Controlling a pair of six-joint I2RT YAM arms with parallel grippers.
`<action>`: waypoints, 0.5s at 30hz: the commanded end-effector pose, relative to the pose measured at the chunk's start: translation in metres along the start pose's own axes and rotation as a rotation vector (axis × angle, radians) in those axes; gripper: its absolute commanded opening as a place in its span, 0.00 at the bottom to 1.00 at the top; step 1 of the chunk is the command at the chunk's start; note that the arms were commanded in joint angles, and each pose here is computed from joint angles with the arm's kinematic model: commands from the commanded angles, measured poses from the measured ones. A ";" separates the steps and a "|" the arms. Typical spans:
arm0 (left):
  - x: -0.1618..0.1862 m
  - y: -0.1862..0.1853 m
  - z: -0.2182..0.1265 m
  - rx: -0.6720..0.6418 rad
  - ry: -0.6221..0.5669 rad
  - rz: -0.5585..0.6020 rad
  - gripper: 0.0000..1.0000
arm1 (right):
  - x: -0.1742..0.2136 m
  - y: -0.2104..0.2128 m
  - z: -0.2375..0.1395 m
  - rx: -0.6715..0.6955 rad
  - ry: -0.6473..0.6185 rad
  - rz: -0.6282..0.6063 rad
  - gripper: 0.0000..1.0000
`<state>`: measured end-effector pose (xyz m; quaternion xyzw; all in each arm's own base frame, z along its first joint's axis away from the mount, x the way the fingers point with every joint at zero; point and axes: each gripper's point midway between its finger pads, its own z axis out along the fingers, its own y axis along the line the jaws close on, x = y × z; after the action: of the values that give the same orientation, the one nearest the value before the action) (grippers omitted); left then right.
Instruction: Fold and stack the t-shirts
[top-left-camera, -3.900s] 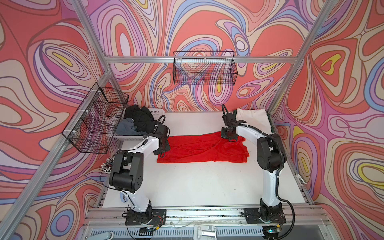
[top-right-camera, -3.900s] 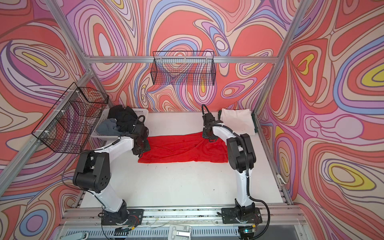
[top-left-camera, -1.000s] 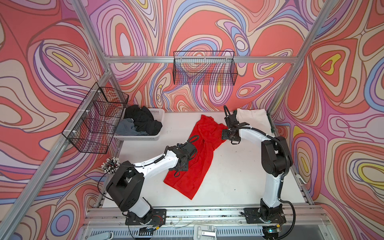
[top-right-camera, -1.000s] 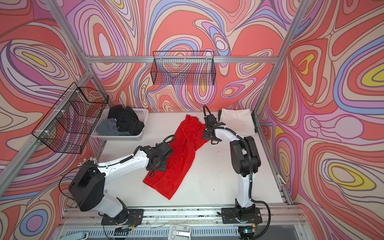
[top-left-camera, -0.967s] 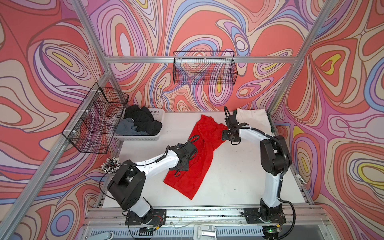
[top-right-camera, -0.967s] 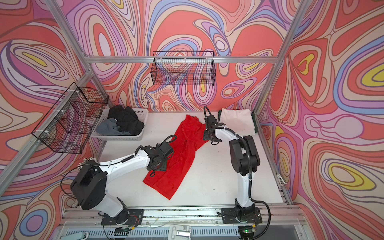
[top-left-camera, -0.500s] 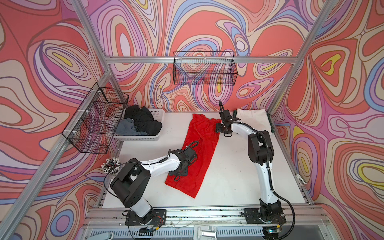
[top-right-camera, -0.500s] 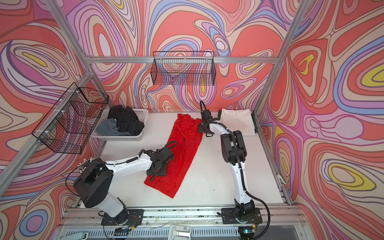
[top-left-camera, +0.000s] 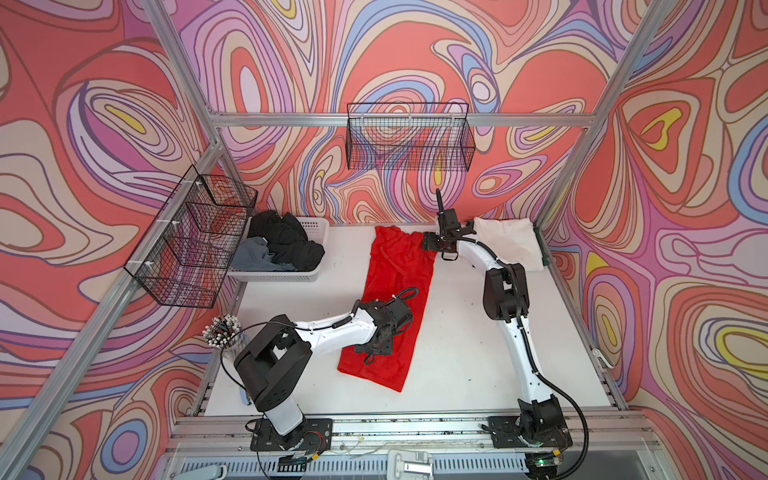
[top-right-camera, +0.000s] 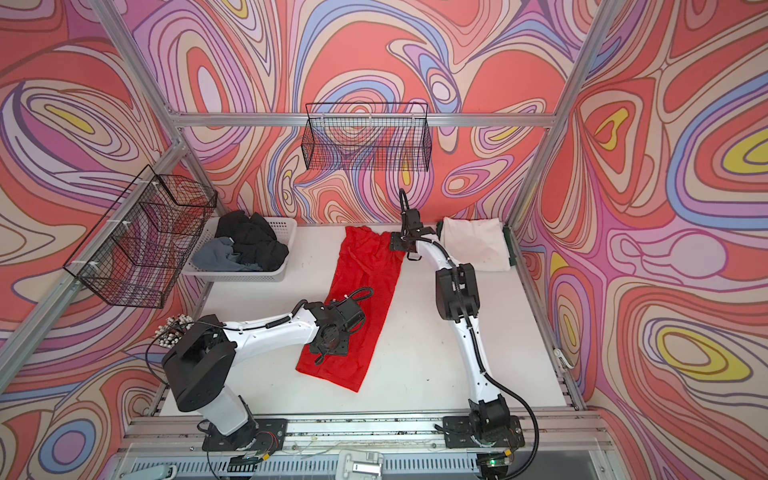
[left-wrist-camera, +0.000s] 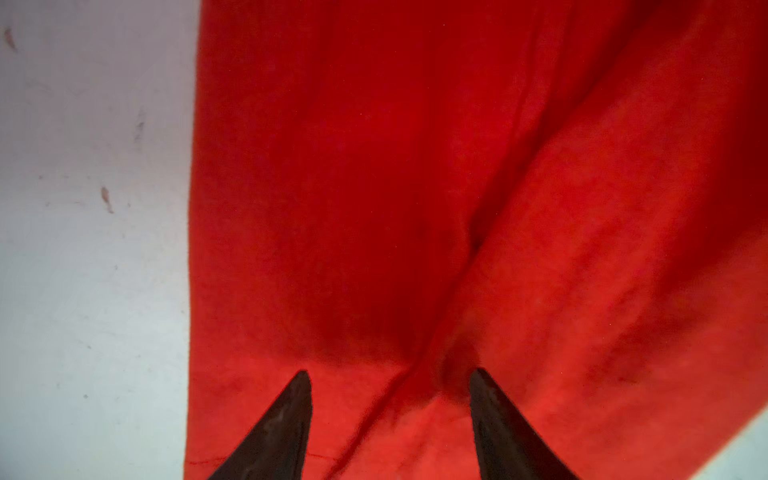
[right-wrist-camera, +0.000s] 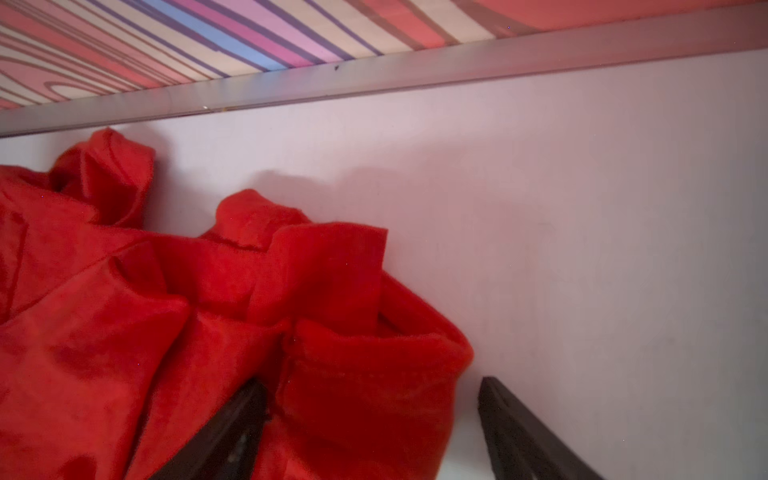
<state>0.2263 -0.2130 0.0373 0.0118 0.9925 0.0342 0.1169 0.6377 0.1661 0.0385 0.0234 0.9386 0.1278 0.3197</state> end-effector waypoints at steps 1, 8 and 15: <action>0.008 -0.020 0.005 0.045 0.034 0.015 0.61 | 0.011 -0.024 -0.015 -0.026 0.065 0.093 0.92; 0.004 -0.055 0.014 0.160 0.031 0.085 0.61 | -0.008 -0.054 -0.097 0.023 -0.044 0.212 0.97; 0.014 -0.090 0.041 0.249 0.151 0.172 0.59 | 0.021 -0.088 -0.170 0.074 -0.075 0.349 0.97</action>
<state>0.2305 -0.2769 0.0172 0.0787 0.9925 -0.0374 0.0860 0.5377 0.0587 0.1168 0.1691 0.9243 0.1439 0.3104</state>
